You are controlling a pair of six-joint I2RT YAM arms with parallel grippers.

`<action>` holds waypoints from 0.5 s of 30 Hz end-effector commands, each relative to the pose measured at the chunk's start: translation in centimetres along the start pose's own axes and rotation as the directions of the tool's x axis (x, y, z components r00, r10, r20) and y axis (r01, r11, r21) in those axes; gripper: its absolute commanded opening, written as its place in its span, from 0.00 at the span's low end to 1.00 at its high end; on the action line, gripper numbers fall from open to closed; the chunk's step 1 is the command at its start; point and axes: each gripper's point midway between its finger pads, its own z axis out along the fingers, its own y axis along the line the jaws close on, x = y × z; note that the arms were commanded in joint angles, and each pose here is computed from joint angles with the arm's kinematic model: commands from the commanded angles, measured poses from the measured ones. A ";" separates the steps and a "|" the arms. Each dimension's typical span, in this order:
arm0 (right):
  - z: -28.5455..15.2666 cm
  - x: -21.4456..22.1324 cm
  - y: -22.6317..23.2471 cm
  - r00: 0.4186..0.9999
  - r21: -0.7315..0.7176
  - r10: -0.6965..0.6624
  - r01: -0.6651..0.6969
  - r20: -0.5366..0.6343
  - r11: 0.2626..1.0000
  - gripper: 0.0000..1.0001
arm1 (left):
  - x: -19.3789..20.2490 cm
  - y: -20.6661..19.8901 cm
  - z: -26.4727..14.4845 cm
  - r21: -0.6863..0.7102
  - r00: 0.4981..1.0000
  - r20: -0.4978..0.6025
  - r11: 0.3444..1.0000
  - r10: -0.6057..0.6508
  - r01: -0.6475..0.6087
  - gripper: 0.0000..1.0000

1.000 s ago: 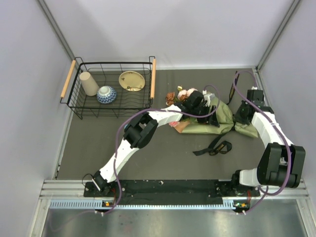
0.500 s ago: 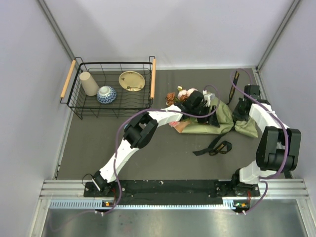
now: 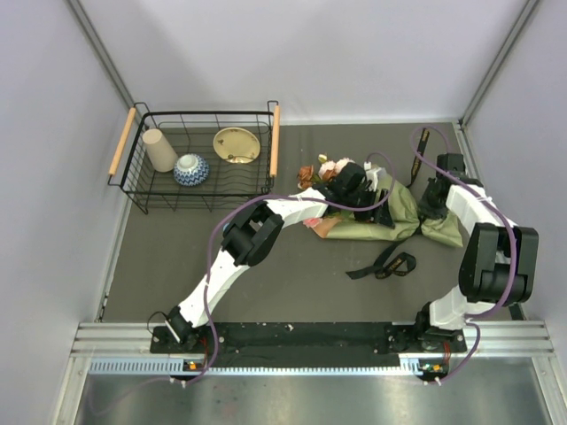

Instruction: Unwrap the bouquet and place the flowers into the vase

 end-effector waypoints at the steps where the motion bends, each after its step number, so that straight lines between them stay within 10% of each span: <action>1: -0.1 -0.2 0.8 0.999 -0.022 -0.039 0.039 -0.005 0.999 0.18 | -0.2 0.8 0.1 -0.012 1.000 0.013 1.000 0.011 -0.011 0.69; 15: -0.3 1.4 1.6 0.998 -0.067 -0.049 0.046 -0.039 0.997 0.20 | -0.2 0.9 0.3 -0.008 1.000 0.013 1.000 0.008 -0.008 0.70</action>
